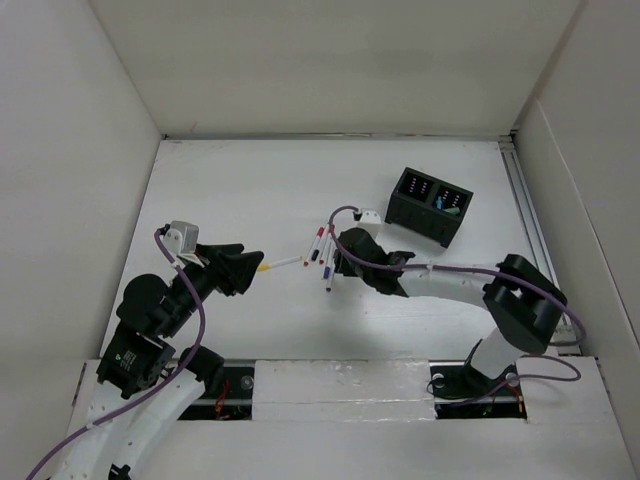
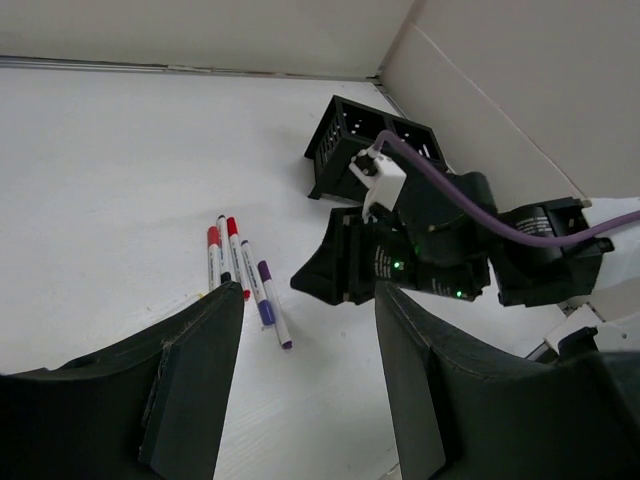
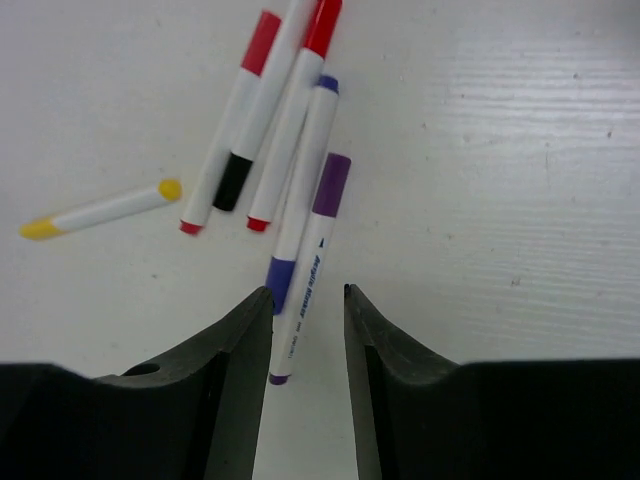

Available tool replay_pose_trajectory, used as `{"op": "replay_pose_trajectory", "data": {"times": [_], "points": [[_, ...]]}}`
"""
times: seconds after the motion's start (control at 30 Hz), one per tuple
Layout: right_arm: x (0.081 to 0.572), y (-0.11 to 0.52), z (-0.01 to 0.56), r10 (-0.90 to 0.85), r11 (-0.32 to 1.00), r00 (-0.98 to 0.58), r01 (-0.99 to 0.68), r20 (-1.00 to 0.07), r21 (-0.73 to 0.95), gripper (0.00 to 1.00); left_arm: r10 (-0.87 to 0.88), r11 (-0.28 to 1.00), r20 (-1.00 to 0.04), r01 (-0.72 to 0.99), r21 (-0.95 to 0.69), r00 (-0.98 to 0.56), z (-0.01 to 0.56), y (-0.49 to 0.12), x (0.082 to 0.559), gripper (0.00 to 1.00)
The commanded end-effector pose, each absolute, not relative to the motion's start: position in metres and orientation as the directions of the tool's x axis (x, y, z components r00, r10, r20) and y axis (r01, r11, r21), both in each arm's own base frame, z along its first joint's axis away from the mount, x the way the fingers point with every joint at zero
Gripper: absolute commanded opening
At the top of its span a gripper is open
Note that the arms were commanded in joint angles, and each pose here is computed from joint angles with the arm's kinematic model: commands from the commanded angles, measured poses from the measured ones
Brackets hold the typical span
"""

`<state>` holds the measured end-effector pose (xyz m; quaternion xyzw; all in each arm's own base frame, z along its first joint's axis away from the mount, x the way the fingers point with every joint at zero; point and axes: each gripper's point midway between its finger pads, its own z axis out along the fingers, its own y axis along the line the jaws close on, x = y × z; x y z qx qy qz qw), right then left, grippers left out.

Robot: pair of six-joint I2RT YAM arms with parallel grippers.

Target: Organize the desk

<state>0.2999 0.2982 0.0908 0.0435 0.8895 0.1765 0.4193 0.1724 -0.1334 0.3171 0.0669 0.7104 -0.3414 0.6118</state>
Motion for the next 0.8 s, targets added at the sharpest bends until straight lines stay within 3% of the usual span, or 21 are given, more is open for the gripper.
{"op": "replay_pose_trajectory", "data": {"times": [0.0,0.47,0.77], "points": [[0.308,0.31,0.1,0.243,0.937,-0.61,-0.052,-0.754,0.344,0.4,-0.325,0.747,-0.921,0.54,-0.388,-0.214,0.323,-0.136,0.173,0.52],[0.32,0.325,0.05,0.17,0.97,-0.657,-0.019,-0.735,0.241,0.39,-0.332,0.745,-0.922,0.544,-0.385,-0.197,0.327,-0.134,0.171,0.52],[0.322,0.313,0.04,0.173,0.98,-0.646,0.038,-0.743,0.196,0.3,-0.329,0.737,-0.923,0.556,-0.384,-0.202,0.326,-0.136,0.169,0.52]]}}
